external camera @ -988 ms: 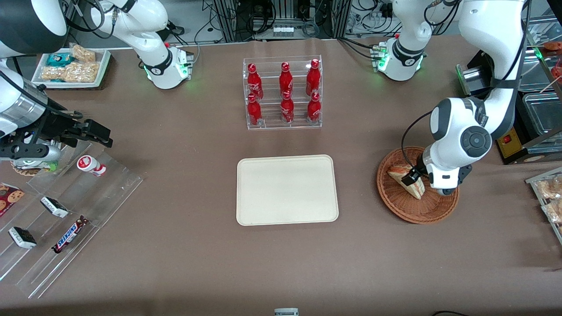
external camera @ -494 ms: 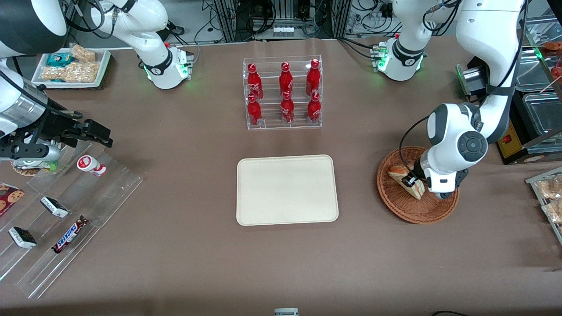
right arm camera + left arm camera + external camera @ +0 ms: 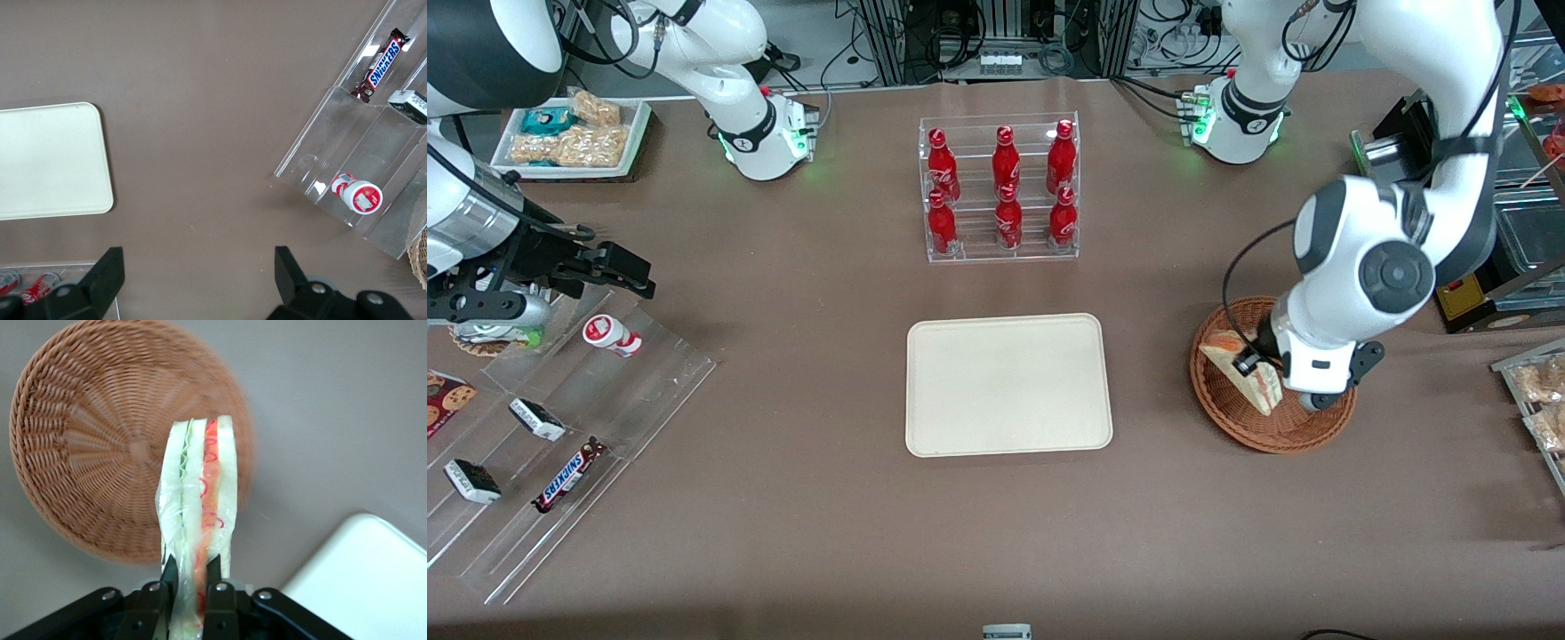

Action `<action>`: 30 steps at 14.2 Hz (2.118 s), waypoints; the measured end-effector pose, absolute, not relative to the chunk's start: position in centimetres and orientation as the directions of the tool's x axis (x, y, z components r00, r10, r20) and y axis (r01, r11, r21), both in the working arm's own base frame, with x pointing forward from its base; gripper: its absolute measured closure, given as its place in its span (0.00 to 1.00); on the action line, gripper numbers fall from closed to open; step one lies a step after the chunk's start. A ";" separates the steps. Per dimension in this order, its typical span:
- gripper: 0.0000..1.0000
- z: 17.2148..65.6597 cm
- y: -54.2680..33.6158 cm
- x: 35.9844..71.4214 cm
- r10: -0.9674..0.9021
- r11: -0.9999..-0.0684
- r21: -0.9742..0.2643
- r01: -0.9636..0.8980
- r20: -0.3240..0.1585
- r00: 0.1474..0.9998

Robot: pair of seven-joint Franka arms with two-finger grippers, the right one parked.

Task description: Place sandwich from basket to tray

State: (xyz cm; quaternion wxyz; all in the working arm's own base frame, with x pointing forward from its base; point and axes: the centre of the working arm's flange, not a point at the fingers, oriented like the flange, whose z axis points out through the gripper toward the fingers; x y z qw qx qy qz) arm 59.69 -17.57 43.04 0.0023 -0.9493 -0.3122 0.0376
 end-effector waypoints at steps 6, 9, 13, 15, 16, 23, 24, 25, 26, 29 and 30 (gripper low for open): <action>0.86 41.1 -38.5 53.4 0.275 -0.958 -0.080 0.274 -0.002 0.961; 0.87 34.9 -45.1 51.7 0.173 -0.982 -0.083 0.172 -0.001 0.985; 0.87 30.0 -47.2 52.7 0.076 -0.996 -0.047 0.077 0.030 0.997; 0.87 28.5 -48.4 52.7 0.043 -0.999 -0.021 0.044 0.043 0.998; 0.87 27.7 -48.9 52.6 0.035 -0.999 -0.017 0.036 0.041 0.999; 0.78 25.2 -50.1 52.6 0.023 -0.999 0.029 0.021 0.060 0.998; 0.67 25.1 -50.1 52.7 0.024 -0.999 0.029 0.022 0.062 0.998; 0.59 25.2 -50.1 52.9 0.026 -0.999 0.030 0.024 0.064 0.998; 0.47 25.5 -50.0 53.1 0.029 -0.999 0.034 0.027 0.070 0.997; 0.18 28.0 -48.7 55.2 0.066 -0.997 0.049 0.061 0.101 0.993; 0.09 29.7 -47.5 56.4 0.091 -0.995 0.049 0.086 0.110 0.990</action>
